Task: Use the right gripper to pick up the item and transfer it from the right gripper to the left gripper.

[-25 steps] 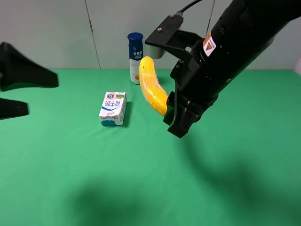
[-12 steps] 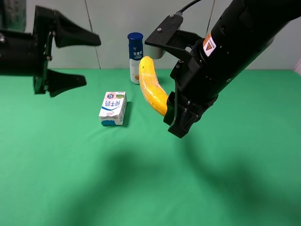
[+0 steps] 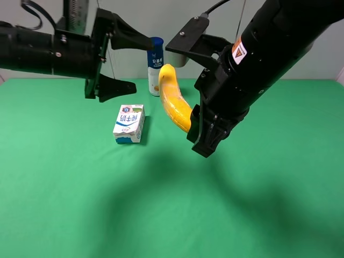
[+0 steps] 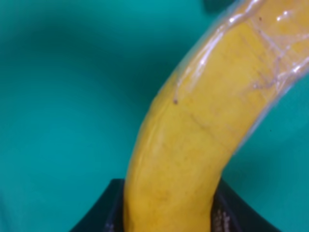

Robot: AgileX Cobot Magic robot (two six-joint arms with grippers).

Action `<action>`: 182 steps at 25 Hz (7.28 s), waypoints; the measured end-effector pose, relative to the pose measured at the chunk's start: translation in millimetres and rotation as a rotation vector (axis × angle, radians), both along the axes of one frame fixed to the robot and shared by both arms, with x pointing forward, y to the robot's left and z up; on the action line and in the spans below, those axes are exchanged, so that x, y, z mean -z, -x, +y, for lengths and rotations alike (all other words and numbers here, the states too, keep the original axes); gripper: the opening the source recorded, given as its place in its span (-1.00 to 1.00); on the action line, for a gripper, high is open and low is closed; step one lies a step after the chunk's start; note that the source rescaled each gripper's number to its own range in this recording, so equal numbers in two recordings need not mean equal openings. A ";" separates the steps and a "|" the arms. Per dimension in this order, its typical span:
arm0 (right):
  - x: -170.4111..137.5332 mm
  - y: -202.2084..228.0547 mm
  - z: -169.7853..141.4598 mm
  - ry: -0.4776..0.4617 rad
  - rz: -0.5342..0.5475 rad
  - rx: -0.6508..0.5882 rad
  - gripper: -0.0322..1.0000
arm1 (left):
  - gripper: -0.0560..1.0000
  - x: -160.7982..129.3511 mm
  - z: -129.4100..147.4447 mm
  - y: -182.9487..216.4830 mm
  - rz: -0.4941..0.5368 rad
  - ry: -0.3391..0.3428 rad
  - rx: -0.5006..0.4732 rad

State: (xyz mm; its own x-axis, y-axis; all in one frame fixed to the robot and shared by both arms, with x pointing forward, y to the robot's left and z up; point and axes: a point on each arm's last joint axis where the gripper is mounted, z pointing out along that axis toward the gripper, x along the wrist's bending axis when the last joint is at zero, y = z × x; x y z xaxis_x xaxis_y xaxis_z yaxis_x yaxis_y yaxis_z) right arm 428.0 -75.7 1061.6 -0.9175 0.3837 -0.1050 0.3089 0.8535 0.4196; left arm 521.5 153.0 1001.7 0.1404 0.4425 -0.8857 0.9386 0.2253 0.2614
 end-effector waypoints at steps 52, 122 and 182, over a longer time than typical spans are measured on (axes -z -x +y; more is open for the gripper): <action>-1.5 0.4 3.7 -0.055 0.019 0.035 0.69 | -0.89 21.1 -46.5 -8.4 0.057 0.005 0.077; 9.3 178.0 -220.5 -0.534 -0.295 0.341 1.00 | -0.89 21.5 -47.6 -2.2 0.003 -0.016 0.176; 9.0 190.8 -229.9 -0.488 -0.550 0.995 1.00 | -0.89 50.2 149.7 -54.8 0.194 -0.572 0.104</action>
